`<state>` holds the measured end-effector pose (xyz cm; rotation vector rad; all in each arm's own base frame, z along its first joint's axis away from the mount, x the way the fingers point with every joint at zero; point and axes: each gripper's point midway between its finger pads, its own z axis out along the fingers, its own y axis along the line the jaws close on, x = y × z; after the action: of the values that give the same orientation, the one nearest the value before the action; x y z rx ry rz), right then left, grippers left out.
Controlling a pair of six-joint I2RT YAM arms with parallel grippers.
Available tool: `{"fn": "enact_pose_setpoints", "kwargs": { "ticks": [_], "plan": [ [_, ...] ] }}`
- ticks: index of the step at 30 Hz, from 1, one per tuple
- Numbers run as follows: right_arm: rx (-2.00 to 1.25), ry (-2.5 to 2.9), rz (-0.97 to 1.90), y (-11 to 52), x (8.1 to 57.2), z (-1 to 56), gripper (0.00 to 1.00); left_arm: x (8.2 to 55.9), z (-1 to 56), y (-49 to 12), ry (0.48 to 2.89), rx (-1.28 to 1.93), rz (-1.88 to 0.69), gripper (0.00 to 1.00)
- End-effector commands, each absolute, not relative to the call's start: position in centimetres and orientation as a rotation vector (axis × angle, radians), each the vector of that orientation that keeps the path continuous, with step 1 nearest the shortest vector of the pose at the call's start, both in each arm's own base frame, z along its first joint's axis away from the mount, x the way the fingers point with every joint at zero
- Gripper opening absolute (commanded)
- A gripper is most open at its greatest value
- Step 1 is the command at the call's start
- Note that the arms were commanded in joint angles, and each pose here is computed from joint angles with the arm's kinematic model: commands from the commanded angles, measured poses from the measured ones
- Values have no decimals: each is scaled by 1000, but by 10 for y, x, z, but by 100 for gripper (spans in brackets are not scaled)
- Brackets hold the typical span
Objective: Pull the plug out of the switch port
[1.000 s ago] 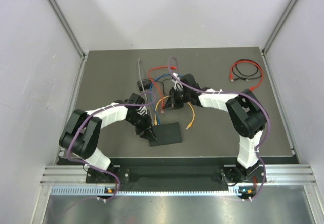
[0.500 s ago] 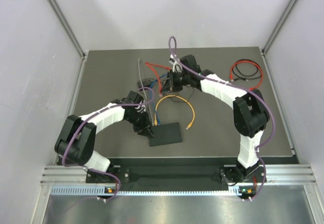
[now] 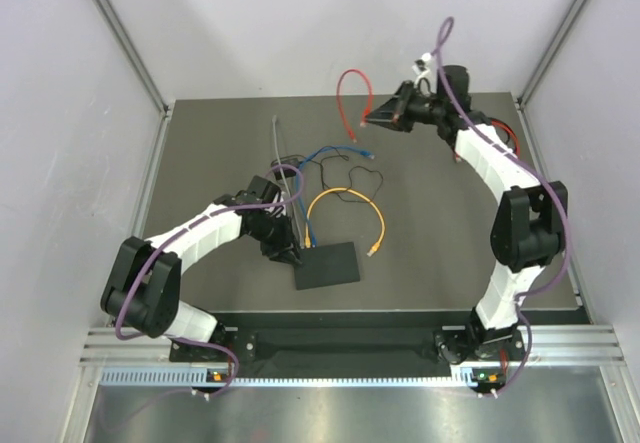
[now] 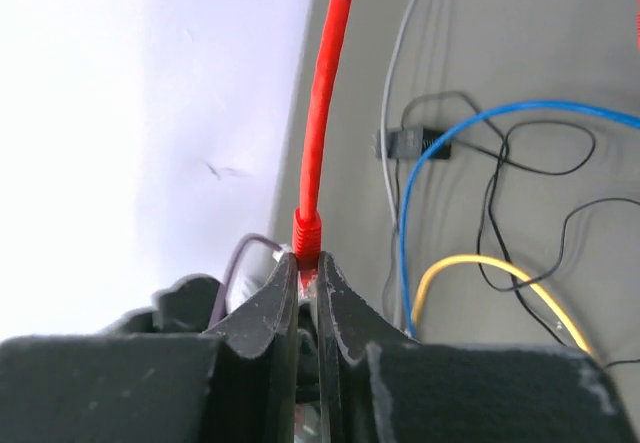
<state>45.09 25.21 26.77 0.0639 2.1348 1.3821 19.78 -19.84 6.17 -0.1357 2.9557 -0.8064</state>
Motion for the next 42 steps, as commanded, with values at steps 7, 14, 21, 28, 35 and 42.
{"fn": "enact_pose_setpoints", "kwargs": {
  "ticks": [7, 14, 21, 28, 35, 42],
  "plan": [
    [434, 1917, 1493, 157, 475, 288, 0, 207, 74, -207, 2880, -44, -876, 24],
    [684, 1925, 1280, 56, 485, 243, 0, 209, 76, -212, 2855, -28, -912, 24],
    [867, 1938, 1109, -21, 479, 203, 0, 209, 79, -208, 2852, -14, -889, 24],
    [1005, 1964, 1055, -61, 472, 164, 0, 208, 82, -207, 2855, -11, -878, 24],
    [1087, 1979, 1000, -88, 452, 142, 0, 205, 82, -205, 2861, -20, -872, 24],
    [1077, 2096, 909, -99, 434, 116, 1, 203, 78, -207, 2878, -25, -889, 24]
  ]
}}
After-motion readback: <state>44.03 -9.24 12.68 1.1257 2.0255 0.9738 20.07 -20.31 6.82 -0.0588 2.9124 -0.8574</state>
